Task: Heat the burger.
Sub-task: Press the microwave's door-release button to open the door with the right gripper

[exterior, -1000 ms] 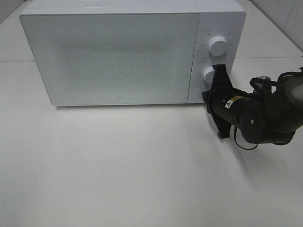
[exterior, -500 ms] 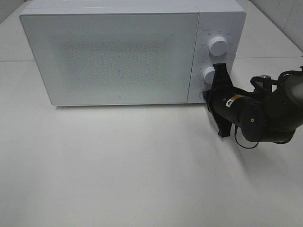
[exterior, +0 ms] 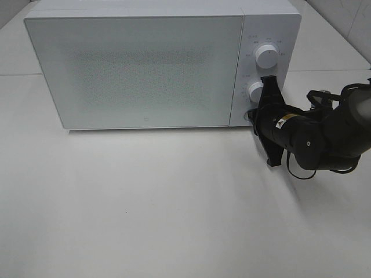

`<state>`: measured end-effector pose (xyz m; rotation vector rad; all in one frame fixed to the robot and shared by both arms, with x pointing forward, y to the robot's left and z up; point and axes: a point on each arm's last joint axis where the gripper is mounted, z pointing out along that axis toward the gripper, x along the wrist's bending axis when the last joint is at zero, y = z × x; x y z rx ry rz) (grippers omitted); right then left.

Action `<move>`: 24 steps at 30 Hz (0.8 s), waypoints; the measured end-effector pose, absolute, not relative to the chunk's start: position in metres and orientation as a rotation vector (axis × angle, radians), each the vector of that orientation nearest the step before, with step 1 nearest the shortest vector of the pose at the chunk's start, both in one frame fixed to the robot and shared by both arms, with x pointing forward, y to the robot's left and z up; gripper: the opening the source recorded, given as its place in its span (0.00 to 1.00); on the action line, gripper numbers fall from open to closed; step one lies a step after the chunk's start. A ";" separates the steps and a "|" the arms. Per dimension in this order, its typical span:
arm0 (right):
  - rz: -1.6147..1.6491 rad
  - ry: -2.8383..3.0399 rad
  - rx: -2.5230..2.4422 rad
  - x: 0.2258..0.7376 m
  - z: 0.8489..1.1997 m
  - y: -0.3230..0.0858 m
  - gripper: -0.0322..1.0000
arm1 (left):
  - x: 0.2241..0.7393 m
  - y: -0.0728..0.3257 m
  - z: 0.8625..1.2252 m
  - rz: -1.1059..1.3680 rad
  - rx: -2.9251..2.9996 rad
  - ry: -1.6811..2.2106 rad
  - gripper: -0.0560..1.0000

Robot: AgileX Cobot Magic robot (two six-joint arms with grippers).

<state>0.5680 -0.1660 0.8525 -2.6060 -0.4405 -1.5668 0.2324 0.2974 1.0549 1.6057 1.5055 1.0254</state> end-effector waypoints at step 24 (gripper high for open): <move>-1.553 -0.448 -2.611 0.572 0.850 -0.169 0.03 | 0.232 0.297 1.055 1.025 1.606 1.506 1.00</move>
